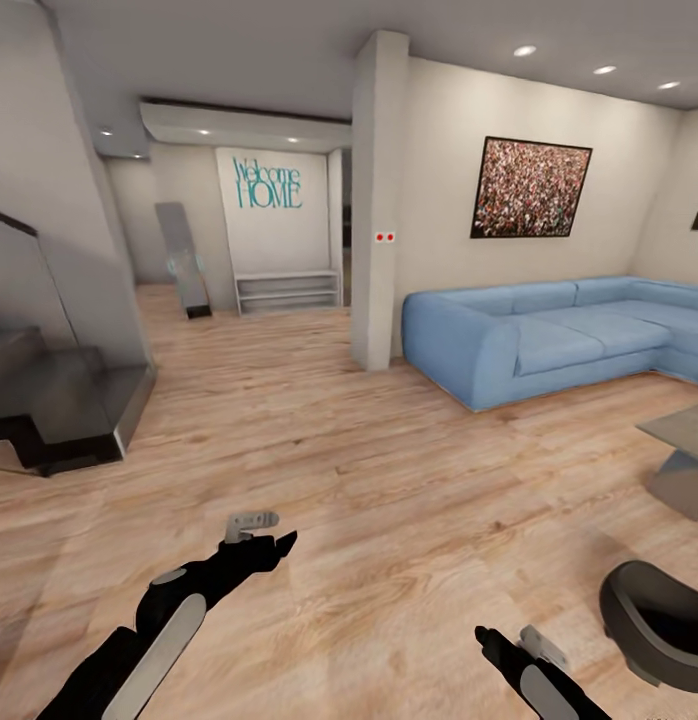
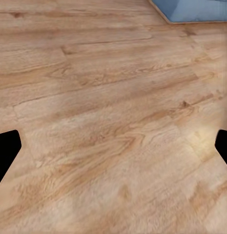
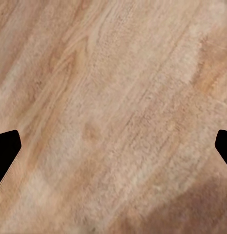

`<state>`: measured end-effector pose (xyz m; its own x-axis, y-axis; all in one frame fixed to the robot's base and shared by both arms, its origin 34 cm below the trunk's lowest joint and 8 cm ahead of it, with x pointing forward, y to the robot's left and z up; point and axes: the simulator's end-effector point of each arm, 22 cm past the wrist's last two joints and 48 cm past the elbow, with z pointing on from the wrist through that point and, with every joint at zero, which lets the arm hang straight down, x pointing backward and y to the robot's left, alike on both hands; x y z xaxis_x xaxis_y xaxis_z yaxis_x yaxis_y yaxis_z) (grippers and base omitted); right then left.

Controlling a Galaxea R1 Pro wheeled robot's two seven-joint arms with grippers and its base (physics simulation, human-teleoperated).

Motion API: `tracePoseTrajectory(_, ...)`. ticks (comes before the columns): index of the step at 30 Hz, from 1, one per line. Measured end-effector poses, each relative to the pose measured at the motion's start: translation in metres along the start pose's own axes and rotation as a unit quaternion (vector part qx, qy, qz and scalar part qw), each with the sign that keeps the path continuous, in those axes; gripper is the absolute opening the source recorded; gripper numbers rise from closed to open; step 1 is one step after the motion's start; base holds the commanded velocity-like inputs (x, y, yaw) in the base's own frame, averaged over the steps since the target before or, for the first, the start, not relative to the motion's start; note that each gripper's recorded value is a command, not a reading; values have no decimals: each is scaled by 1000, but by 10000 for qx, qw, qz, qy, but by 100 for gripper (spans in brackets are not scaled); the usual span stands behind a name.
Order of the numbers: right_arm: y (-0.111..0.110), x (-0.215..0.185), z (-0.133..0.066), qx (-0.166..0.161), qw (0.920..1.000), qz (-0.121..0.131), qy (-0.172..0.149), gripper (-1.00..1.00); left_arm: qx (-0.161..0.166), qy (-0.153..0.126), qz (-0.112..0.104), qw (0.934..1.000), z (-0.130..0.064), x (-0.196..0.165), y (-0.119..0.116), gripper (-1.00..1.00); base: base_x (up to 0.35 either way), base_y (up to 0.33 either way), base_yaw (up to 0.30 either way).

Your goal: Place each of the two pumpkins and all three candles from the living room inside a cabinet in the living room (use any cabinet), then make sure every cabinet is closed, and position the cauldron so it is next to a table in the living room.

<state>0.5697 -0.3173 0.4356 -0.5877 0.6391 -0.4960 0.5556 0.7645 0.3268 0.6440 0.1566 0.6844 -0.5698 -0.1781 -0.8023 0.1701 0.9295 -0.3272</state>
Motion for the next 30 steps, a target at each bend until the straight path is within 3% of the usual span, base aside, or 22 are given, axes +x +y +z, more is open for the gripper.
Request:
tracePoseTrajectory(9, -2, 1, 2, 25, 10000, -12, -10, 100, 1, 120, -2, 9999, 2, 7, 0, 100, 263, 186, -212)
tracePoseTrajectory(16, -1, 0, 2, 16, 9999, -124, -38, 100, 5, 130, -1, 9999, 2, 8, 0, 100, 269, 186, -16)
tracePoseTrajectory(30, -1, -1, 2, 13, 10000, -21, -45, 100, 2, 128, -4, 9999, 2, 8, 0, 100, 278, 187, -15)
